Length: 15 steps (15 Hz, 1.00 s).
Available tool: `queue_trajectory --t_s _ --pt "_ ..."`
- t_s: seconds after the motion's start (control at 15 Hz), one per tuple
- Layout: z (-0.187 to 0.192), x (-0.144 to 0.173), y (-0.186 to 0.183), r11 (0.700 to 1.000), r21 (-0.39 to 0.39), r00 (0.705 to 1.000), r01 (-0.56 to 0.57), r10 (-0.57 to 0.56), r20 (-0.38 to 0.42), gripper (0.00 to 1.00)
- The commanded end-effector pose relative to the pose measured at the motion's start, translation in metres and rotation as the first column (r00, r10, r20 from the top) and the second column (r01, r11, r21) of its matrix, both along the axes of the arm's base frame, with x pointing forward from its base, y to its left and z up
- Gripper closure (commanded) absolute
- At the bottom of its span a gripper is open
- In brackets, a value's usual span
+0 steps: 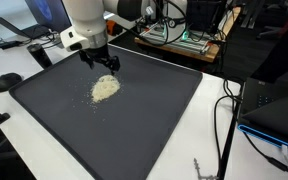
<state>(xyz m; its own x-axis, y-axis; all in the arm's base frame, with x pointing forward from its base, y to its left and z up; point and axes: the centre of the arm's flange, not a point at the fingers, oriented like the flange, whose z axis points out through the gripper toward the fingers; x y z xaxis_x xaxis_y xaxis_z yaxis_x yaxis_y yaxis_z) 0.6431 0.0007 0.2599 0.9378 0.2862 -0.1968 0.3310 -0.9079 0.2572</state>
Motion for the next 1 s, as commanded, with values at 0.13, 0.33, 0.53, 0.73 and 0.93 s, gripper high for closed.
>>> queue_trajectory --t_s 0.13,0.33,0.53,0.73,0.93 --pt "0.008 0.032 0.020 0.994 -0.092 0.998 0.054 -0.056 -0.025 0.00" --pt "0.007 0.049 0.031 0.989 -0.120 0.995 0.089 -0.093 -0.025 0.00" --pt "0.002 0.062 0.040 0.980 -0.137 0.988 0.146 -0.152 -0.029 0.00" --pt "-0.011 0.076 0.045 0.962 -0.176 0.973 0.211 -0.224 -0.053 0.00" --pt "-0.023 0.089 0.047 0.948 -0.208 0.960 0.239 -0.263 -0.093 0.00"
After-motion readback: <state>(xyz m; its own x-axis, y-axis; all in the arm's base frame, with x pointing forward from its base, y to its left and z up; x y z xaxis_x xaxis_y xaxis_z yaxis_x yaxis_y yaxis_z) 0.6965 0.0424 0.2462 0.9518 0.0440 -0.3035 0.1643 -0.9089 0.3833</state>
